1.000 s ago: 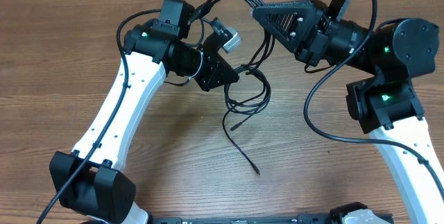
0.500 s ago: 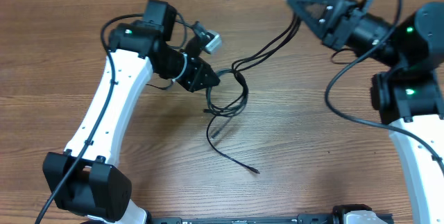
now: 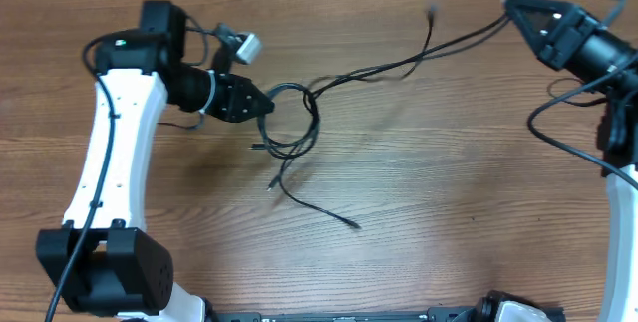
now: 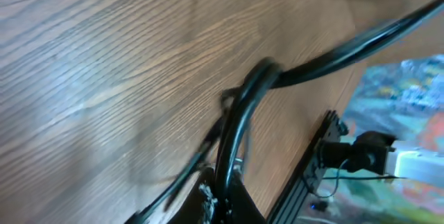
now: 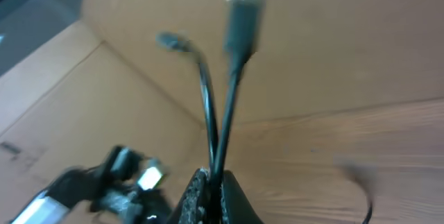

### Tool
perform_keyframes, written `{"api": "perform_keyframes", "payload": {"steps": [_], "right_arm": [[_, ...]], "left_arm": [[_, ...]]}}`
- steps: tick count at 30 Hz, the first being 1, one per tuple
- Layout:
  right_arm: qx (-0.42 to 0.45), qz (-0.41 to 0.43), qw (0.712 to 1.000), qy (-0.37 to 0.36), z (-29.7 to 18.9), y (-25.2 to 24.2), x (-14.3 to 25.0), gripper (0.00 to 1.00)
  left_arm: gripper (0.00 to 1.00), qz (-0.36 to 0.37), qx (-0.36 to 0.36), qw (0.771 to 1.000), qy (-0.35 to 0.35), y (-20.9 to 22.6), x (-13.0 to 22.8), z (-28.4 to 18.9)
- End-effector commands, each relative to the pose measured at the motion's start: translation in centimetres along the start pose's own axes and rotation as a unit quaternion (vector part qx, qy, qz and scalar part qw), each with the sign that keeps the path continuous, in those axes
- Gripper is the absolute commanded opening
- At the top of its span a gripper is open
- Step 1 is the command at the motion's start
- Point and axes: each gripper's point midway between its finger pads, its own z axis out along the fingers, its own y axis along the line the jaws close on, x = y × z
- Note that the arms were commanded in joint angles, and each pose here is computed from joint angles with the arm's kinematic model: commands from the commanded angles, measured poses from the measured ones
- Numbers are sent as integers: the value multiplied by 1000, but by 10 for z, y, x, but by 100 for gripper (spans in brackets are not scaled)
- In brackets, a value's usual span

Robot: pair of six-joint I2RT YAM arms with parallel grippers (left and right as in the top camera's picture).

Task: Untangle cables
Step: 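Release cables from the right gripper and bring it back toward center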

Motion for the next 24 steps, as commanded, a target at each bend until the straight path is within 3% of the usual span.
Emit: {"api": "perform_keyframes", "payload": {"steps": [1, 2, 4, 6, 7, 8, 18, 24], "right_arm": [[31, -22, 999, -20, -17, -14, -11, 4], [31, -22, 999, -16, -18, -15, -9, 6], [22, -31, 999, -3, -17, -12, -3, 30], [21, -26, 999, 3, -17, -13, 1, 43], [22, -21, 1000, 6, -17, -14, 2, 69], [23, -13, 1000, 10, -16, -14, 5, 76], [-78, 2, 987, 143, 6, 29, 79, 76], [-114, -153, 957, 219, 20, 45, 141, 67]], "left_arm": [[4, 23, 5, 999, -46, -15, 0, -33], [4, 22, 8, 998, -53, -19, 0, -38], [4, 26, 8, 998, -58, -26, 1, -43], [4, 26, 7, 998, -62, -31, 2, -46], [4, 25, 6, 998, -64, -33, 2, -47], [4, 27, 8, 997, -65, -37, 3, -48], [4, 55, 33, 997, -43, -69, 10, -36], [4, 4, 90, 995, -46, -93, 7, -33]]}}
